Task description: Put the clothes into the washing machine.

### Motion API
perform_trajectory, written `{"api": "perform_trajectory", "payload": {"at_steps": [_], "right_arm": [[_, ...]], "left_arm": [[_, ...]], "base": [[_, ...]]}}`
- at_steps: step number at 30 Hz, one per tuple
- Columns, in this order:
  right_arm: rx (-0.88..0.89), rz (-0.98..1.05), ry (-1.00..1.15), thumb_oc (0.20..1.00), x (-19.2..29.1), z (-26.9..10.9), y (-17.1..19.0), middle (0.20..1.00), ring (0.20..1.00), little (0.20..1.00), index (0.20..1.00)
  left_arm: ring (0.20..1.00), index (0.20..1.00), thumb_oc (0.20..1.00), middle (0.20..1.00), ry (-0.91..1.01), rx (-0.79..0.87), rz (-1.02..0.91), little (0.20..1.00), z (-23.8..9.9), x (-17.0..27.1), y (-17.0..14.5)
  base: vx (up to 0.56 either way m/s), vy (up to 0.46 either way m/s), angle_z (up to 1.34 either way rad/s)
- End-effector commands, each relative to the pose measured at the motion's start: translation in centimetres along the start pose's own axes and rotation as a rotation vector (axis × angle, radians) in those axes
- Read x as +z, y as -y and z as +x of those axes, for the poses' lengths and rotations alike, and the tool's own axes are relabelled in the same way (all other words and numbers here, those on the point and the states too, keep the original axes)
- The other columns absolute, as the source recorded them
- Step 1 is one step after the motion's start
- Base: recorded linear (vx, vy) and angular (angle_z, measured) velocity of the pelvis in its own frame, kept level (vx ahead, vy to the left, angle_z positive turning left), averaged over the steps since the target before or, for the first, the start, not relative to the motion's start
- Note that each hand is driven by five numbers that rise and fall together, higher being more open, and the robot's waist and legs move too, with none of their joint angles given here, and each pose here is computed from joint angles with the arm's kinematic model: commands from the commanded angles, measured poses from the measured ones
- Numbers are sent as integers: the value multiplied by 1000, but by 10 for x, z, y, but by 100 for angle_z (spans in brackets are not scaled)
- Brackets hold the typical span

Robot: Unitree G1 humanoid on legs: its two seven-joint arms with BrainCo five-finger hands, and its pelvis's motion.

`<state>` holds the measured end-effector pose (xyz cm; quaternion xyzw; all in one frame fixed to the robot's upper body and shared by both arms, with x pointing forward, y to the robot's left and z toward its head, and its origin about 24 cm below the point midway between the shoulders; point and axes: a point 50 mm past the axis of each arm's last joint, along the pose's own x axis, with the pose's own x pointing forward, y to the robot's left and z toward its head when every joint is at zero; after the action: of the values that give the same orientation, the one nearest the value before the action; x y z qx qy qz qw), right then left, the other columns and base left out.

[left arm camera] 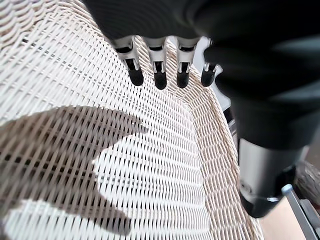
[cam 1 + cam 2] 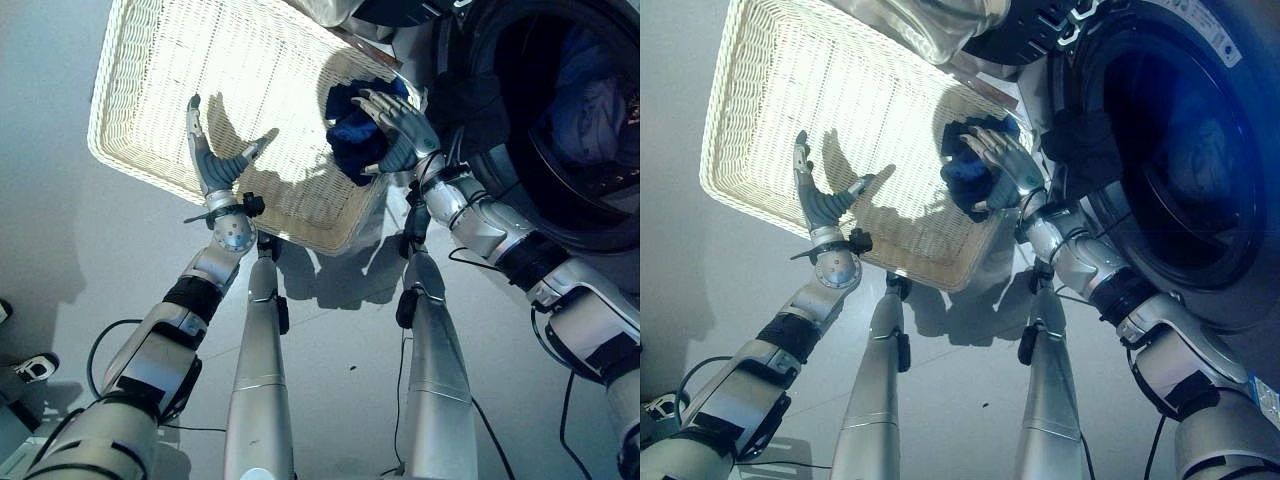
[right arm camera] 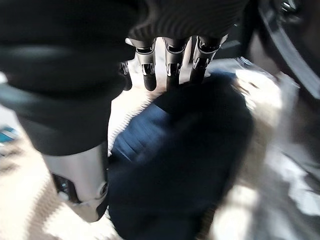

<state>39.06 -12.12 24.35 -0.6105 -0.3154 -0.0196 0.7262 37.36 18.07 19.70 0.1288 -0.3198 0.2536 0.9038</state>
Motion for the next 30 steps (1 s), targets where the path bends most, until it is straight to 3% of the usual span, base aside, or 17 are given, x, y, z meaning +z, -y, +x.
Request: {"api": "perform_trajectory", "payload": {"at_steps": [1,11,18,19,20,21,30], "right_arm": [[-27,-9,-28,1000,-1,4,7,1000,1000,1000,1000],[125,-98,-174,1000,-25,1,-12,1000,1000,1000,1000],[109,-193,-190,1000,-30,0,-13,1000,1000,1000,1000],[100,-232,-200,890,-33,1,-14,890,890,890,890],[99,-248,-201,514,-33,1,-14,514,514,514,514],[96,-262,-203,200,-33,1,-14,200,200,200,200],[-1,-296,-201,200,-34,1,-14,200,200,200,200]], "left_arm": [[1000,1000,1000,1000,41,27,-68,1000,9,14,3],[1000,1000,1000,1000,47,13,-80,1000,7,17,10],[1000,1000,1000,1000,49,8,-85,1000,6,18,14],[1000,1000,1000,1000,48,7,-90,1000,6,19,16],[1000,1000,1000,1000,46,5,-93,1000,5,19,16],[1000,1000,1000,1000,45,3,-95,1000,4,19,17],[1000,1000,1000,1000,46,1,-111,1000,1,19,22]], "base": [[15,2,3],[0,0,0],[2,-2,2],[0,0,0],[0,0,0],[0,0,0],[0,0,0]]}}
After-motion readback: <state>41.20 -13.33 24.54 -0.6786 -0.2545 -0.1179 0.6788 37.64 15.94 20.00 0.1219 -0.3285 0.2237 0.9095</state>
